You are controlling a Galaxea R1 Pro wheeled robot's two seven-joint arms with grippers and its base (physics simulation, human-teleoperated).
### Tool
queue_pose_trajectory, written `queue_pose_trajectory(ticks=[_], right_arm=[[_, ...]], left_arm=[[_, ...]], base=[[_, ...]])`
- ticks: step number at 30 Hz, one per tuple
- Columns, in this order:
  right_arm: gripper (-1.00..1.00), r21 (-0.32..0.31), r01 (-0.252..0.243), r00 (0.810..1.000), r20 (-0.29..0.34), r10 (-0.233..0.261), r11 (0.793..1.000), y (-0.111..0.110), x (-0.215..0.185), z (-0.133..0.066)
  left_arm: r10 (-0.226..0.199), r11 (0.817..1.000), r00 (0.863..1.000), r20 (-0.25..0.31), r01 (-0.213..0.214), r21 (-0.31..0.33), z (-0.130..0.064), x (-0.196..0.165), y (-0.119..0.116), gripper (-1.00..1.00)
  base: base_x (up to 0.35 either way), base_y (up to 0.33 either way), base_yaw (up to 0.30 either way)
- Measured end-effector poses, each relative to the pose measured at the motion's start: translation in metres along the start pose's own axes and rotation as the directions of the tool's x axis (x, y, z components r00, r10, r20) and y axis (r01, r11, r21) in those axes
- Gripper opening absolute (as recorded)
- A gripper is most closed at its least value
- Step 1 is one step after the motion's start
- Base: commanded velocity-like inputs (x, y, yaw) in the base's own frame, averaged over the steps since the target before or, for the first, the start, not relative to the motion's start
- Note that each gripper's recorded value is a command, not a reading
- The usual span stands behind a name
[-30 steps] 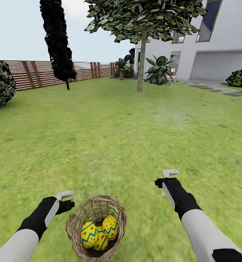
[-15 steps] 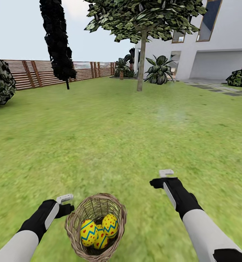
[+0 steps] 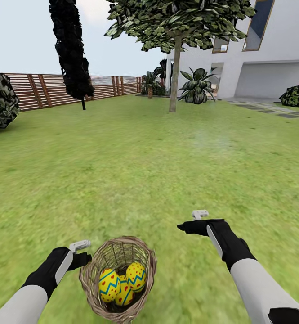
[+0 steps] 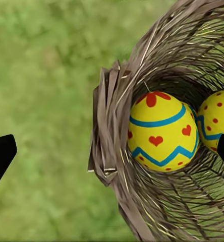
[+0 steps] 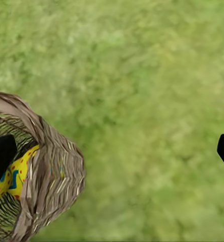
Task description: Take the three Easter eggs out of the wicker basket on the lawn in the garden, then place them on the lawn next to a single tree (choose any tree) so that all three eggs are next to the same tree and none are left in the basket.
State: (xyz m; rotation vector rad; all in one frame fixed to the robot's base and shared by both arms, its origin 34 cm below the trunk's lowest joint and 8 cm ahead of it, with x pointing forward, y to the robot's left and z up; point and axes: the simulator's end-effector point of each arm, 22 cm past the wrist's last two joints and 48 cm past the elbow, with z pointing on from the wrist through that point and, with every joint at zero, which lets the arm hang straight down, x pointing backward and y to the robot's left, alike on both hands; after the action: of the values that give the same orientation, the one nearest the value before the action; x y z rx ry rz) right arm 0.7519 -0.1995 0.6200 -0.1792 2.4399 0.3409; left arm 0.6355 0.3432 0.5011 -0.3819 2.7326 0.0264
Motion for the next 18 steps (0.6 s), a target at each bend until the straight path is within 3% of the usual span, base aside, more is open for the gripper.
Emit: queue_pose_trajectory(ticks=[18], right_arm=[[1.00, 0.001, 0.003, 1.000, 0.001, -0.003, 1.000, -0.006, 0.027, 0.023]], left_arm=[[-0.002, 1.000, 1.000, 0.019, 0.002, 0.001, 0.032, 0.015, 0.002, 1.00]], base=[[0.000, 0.000, 0.000]])
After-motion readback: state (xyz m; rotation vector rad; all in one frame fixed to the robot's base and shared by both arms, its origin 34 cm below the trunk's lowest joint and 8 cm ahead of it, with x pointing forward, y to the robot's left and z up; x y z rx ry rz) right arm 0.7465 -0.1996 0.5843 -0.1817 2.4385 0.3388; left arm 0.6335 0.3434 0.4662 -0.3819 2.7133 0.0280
